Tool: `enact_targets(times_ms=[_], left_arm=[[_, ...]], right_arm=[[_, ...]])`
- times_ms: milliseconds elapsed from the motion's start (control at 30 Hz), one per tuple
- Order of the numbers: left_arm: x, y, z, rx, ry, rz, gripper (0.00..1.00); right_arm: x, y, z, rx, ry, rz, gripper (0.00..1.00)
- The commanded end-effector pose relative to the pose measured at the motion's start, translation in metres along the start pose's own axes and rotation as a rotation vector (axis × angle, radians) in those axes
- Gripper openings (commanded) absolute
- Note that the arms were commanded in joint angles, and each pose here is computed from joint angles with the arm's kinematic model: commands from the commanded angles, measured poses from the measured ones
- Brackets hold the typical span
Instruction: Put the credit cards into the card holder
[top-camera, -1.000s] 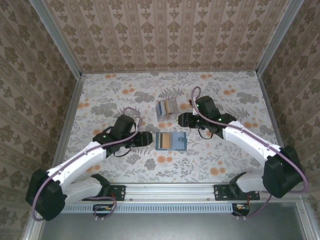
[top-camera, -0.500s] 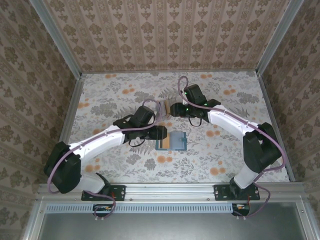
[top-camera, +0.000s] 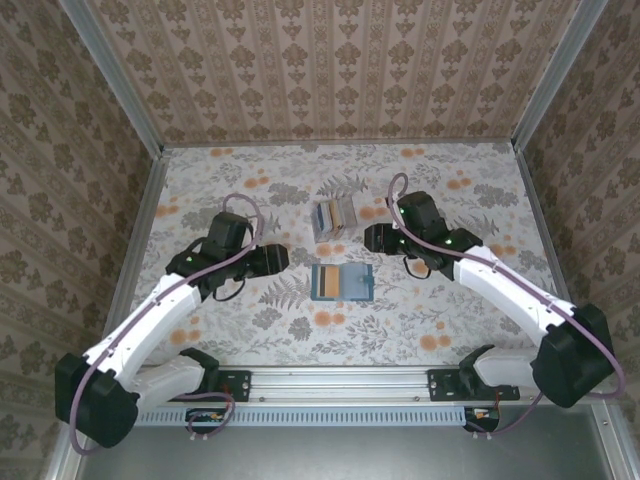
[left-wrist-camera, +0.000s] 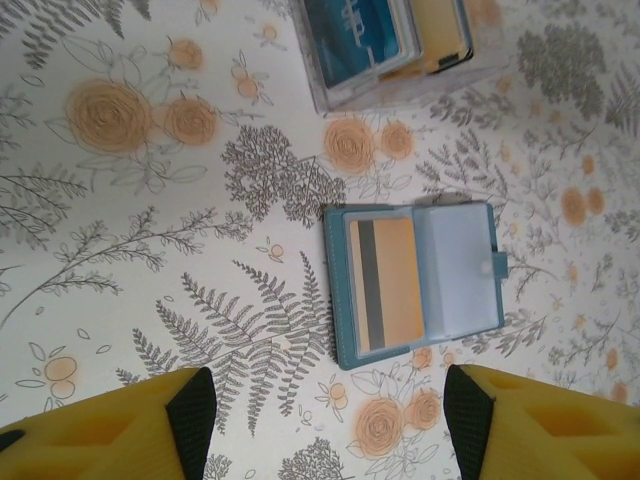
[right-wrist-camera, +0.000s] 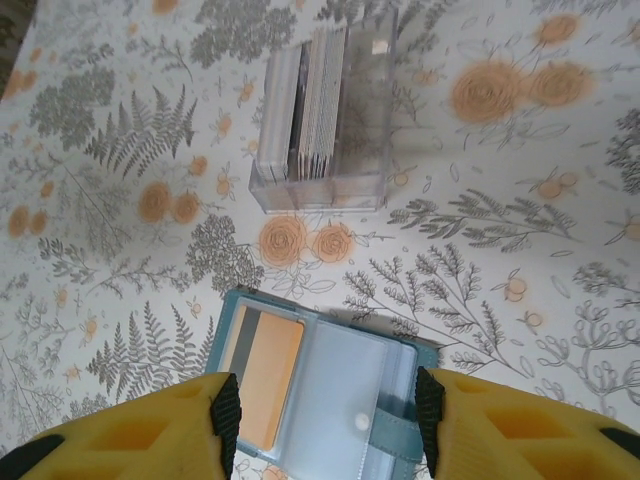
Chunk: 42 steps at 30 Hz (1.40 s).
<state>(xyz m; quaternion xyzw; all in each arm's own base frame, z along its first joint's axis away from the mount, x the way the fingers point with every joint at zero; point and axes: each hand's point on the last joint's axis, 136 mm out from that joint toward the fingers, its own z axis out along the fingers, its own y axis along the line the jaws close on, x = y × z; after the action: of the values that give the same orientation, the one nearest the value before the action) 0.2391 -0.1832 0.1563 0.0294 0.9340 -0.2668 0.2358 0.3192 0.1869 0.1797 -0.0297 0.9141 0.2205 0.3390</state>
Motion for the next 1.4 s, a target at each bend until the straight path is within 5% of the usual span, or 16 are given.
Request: enact_targets(times_ms=[0, 200, 467, 733, 900, 1100, 1367], left_arm=[[-0.003, -0.010, 0.003, 0.033, 0.041, 0.050, 0.65], [-0.011, -0.001, 0.006, -0.020, 0.122, 0.083, 0.66], [-0.008, 0.034, -0.002, -0.044, 0.074, -0.011, 0.66], [-0.011, -0.009, 0.017, 0.148, 0.025, 0.020, 0.66], [-0.015, -0.053, 0.059, 0.181, 0.115, 0.157, 0.68], [-0.017, -0.084, 0.090, 0.199, 0.205, 0.204, 0.69], [-0.003, -0.048, 0.108, 0.146, 0.262, 0.080, 0.67]], right_arm=[[0.000, -0.014, -0.009, 0.063, -0.038, -0.016, 0.53], [-0.006, -0.016, -0.022, 0.058, -0.117, 0.010, 0.54], [-0.009, -0.007, -0.031, 0.028, -0.095, 0.016, 0.54], [-0.014, -0.012, -0.008, 0.055, -0.088, 0.113, 0.55], [-0.014, -0.017, -0.001, 0.090, -0.049, 0.125, 0.55], [0.033, -0.006, 0.019, -0.027, 0.131, 0.220, 0.52], [0.110, 0.004, 0.060, -0.176, 0.393, 0.305, 0.52]])
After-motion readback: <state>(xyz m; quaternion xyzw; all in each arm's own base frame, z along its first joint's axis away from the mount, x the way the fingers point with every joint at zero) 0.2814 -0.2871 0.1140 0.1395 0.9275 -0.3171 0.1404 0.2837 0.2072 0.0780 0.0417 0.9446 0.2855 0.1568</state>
